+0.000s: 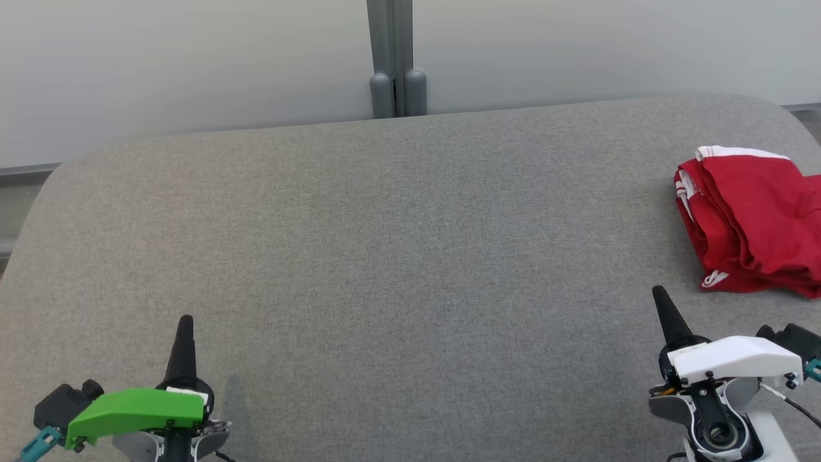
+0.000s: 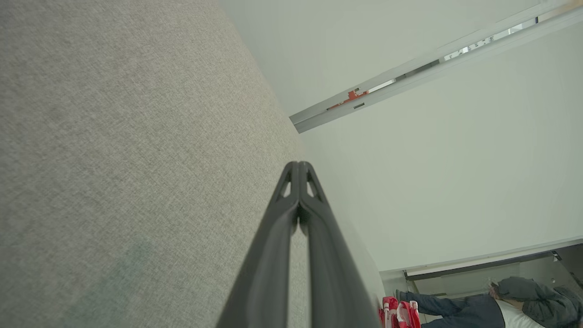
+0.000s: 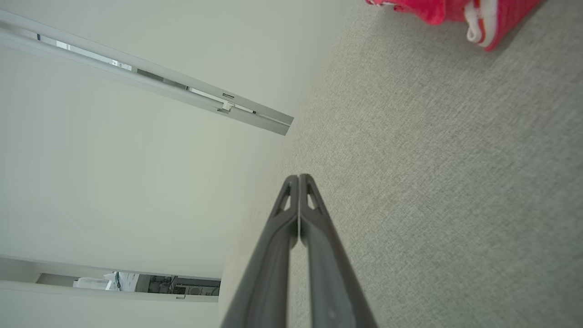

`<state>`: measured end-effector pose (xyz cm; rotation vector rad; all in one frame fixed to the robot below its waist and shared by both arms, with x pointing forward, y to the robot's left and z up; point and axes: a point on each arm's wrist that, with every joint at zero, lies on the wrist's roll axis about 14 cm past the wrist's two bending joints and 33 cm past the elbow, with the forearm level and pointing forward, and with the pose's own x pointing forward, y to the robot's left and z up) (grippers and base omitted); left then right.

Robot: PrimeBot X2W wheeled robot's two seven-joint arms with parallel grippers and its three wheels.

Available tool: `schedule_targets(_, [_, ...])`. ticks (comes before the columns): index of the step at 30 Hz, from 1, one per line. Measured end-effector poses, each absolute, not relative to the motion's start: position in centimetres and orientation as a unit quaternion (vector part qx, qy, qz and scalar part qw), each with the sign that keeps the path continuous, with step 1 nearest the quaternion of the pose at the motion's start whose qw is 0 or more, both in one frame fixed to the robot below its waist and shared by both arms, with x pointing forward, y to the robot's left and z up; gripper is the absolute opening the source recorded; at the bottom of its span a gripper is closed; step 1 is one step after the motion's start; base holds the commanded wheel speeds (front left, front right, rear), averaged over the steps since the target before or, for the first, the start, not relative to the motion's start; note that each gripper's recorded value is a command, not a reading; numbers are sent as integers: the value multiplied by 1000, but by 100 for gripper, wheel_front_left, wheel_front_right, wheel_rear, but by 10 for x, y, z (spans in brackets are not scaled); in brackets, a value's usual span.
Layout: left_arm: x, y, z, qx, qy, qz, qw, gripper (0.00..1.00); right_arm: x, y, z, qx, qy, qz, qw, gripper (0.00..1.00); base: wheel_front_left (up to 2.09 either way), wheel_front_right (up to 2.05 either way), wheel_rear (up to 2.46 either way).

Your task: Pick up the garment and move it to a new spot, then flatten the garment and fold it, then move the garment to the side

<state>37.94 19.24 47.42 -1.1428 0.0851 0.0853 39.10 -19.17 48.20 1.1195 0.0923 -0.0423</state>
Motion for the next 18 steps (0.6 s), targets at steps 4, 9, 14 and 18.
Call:
schedule_targets(4, [380, 193, 475, -555, 39, 39, 830, 0, 391, -193, 484, 547, 40, -20, 836, 0, 0, 0, 0])
schedule_targets(9, [380, 193, 477, -573, 37, 37, 818, 0, 391, -193, 486, 566, 36, -19, 823, 0, 0, 0, 0])
schedule_targets(14, [381, 194, 480, -592, 33, 34, 804, 0, 391, -194, 489, 585, 32, -18, 810, 0, 0, 0, 0])
schedule_targets(18, [383, 194, 483, -603, 30, 31, 796, 0, 391, -194, 490, 598, 29, -17, 801, 0, 0, 0, 0])
